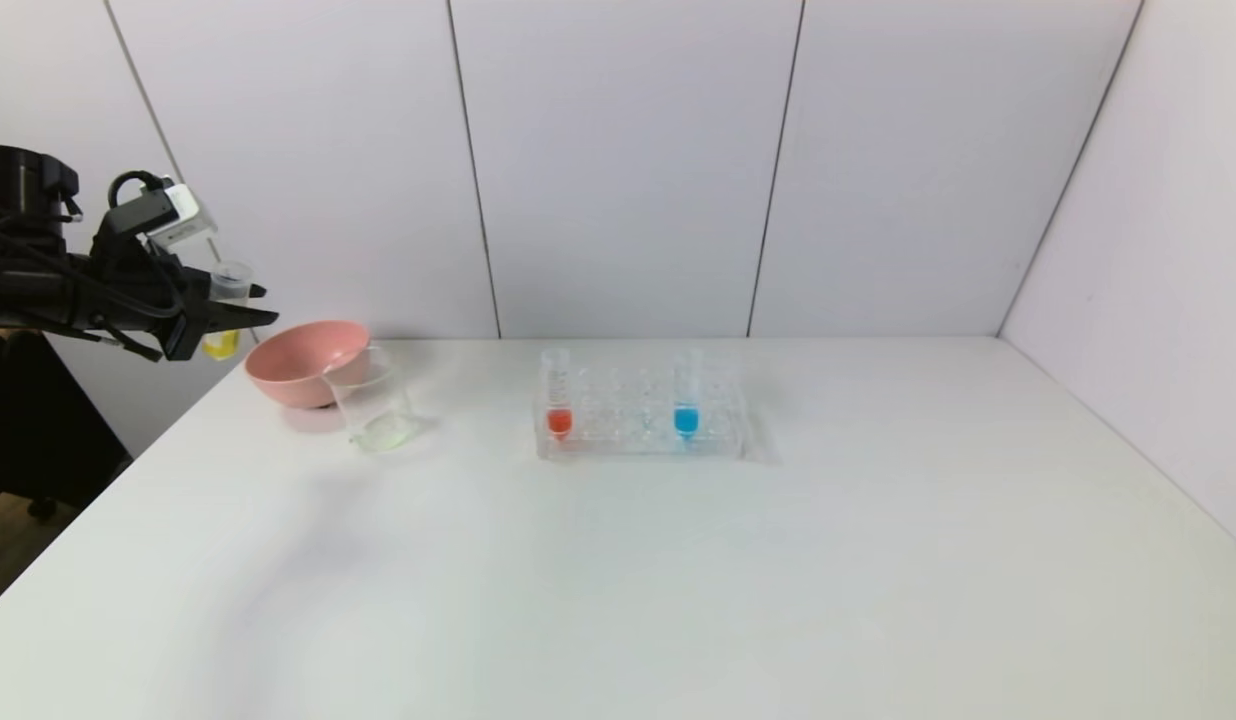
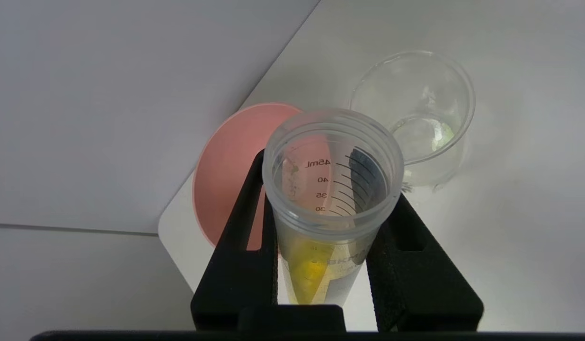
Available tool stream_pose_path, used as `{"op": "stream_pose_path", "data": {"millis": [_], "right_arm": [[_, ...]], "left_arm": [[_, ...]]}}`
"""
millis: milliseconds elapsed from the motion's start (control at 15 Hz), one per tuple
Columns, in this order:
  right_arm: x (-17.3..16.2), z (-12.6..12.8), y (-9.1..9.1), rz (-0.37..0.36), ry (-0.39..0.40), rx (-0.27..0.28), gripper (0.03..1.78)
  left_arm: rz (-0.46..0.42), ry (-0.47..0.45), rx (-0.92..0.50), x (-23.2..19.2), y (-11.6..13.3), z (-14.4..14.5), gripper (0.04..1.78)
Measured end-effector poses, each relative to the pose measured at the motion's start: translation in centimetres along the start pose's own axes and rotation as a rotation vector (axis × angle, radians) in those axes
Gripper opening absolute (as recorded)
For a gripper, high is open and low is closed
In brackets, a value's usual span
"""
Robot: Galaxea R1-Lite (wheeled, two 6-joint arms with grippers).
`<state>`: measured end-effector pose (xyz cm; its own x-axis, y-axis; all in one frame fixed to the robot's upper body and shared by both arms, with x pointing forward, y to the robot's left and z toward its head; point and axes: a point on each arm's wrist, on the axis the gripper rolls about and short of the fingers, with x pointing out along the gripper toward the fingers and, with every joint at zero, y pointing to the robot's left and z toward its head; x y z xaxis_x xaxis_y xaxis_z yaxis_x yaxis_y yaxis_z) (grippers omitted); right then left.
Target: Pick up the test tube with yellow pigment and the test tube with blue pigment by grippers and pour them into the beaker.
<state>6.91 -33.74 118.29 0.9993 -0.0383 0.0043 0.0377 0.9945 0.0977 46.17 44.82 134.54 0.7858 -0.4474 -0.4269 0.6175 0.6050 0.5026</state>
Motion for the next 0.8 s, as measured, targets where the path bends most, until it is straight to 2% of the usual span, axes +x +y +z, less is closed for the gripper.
{"op": "stream_pose_path", "data": {"millis": [267, 600, 800], "right_arm": [[0.0, 0.0, 0.0, 0.000, 0.000, -0.001, 1.77], [0.0, 0.0, 0.0, 0.000, 0.000, 0.000, 1.77], [0.0, 0.0, 0.0, 0.000, 0.000, 0.000, 1.77]], "left_arm": [[-0.049, 0.032, 0.242, 1.4, 1.0, -0.9, 0.54], [-0.052, 0.079, 0.445, 3.5, 1.3, -1.2, 0.54], [-0.070, 0.095, 0.512, 4.8, 0.8, -0.7, 0.54]]}}
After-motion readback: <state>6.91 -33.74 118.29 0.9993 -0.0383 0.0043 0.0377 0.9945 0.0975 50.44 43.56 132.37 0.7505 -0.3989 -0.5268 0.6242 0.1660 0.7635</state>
